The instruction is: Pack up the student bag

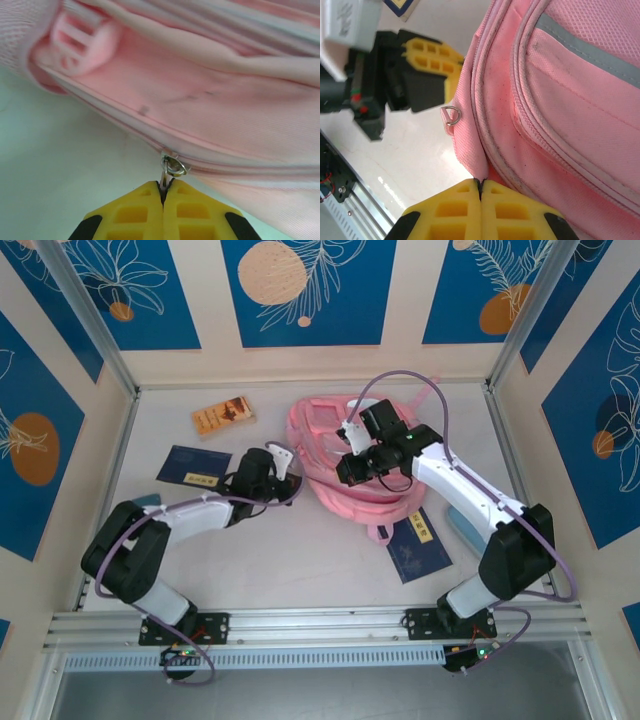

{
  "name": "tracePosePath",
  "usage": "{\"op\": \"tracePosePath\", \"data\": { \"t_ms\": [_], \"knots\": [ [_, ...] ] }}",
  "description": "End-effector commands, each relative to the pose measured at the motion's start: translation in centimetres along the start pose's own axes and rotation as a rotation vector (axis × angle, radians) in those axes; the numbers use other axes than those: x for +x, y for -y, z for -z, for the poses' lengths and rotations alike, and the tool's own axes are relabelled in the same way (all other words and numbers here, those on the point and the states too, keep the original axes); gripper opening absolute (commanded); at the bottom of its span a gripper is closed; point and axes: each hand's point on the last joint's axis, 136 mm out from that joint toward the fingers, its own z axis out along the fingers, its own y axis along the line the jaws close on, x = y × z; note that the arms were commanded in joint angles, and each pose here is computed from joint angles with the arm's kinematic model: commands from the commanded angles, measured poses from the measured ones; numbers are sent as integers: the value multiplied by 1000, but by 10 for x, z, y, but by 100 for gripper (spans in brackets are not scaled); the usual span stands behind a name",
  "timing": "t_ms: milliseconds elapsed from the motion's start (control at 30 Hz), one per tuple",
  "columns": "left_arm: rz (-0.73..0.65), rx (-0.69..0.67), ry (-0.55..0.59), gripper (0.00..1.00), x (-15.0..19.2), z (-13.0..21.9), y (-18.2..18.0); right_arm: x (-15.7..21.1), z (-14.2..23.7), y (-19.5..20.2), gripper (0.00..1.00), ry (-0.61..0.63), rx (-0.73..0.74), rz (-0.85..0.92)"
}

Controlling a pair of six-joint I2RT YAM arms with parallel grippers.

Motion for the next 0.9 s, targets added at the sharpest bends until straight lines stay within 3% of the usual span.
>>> {"op": "tracePosePath", "data": {
  "t_ms": [0, 300, 500, 633, 800, 833, 867],
  "knots": [
    [20, -123, -41, 0, -1, -8, -40, 5, 20, -16, 0, 20, -56, 30],
    [101, -179, -46, 3, -12, -13, -74, -8, -7, -9, 0, 35, -48, -15],
    [248, -253, -9, 52, -15, 22, -99, -49, -47, -14, 0, 60, -61, -40],
    [320, -360, -36, 70, -9, 49, -121, -79, -69, -5, 0, 84, -17, -75],
    [394, -559, -105, 84, 5, 74, -163, -93, -90, 14, 0, 71, 56, -156],
    [413, -584, -112, 86, 7, 77, -170, -93, -92, 16, 5, 65, 62, -170],
    [436, -605, -119, 87, 10, 79, -178, -92, -93, 15, 19, 57, 56, -182]
  ]
}}
